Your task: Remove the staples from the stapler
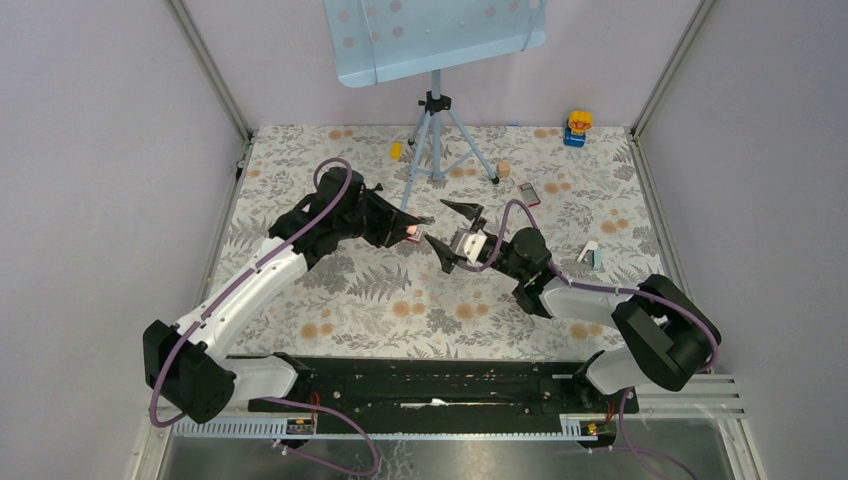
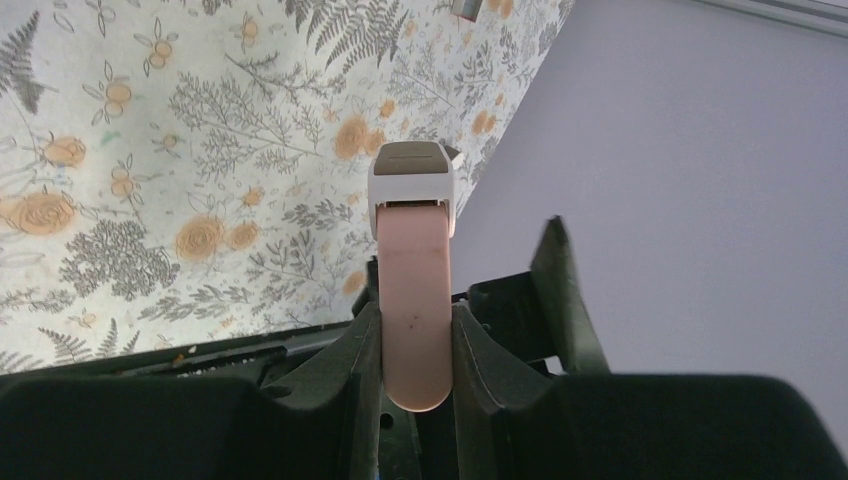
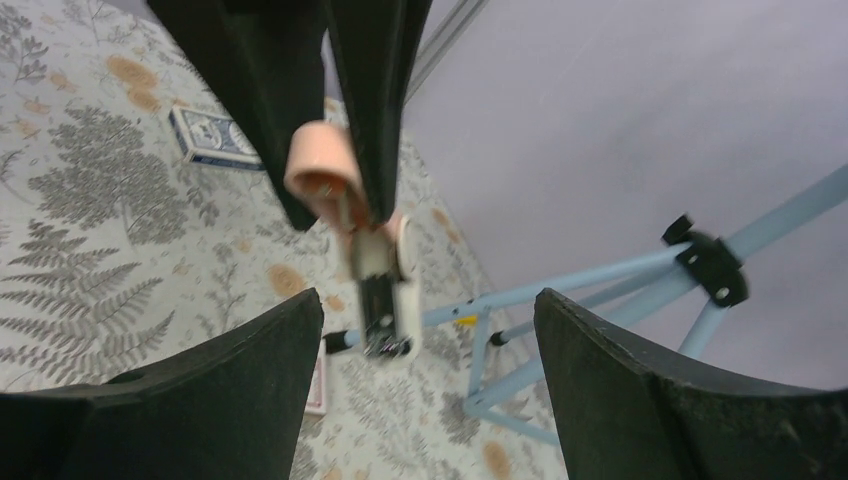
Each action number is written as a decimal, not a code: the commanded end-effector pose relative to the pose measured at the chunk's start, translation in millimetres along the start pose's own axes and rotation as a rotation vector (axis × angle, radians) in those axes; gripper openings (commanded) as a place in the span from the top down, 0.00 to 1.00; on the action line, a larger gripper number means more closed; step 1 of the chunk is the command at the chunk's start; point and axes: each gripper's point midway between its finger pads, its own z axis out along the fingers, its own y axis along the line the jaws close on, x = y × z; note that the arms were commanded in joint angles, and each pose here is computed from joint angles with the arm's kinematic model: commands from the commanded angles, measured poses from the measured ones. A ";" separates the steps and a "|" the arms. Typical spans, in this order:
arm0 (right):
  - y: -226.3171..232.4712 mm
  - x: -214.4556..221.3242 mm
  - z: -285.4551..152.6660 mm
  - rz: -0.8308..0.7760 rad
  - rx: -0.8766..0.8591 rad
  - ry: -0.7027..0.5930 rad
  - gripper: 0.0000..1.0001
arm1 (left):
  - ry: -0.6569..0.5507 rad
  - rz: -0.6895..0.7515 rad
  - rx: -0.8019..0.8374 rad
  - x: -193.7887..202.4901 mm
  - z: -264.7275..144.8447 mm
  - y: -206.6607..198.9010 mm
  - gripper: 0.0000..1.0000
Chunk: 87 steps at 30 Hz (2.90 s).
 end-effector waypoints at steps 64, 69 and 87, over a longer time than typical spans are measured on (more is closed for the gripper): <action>-2.3 46.6 82.3 0.931 0.206 0.558 1.00 | -0.815 0.393 -0.362 -194.8 -139.9 39.5 0.01; 11.8 77.1 104.1 1.042 0.329 0.715 1.00 | -0.914 0.411 -0.448 -201.8 -162.6 58.7 0.01; 71.5 165.7 167.8 0.990 0.589 0.938 1.00 | -0.935 0.459 -0.528 -200.9 -154.1 109.8 0.01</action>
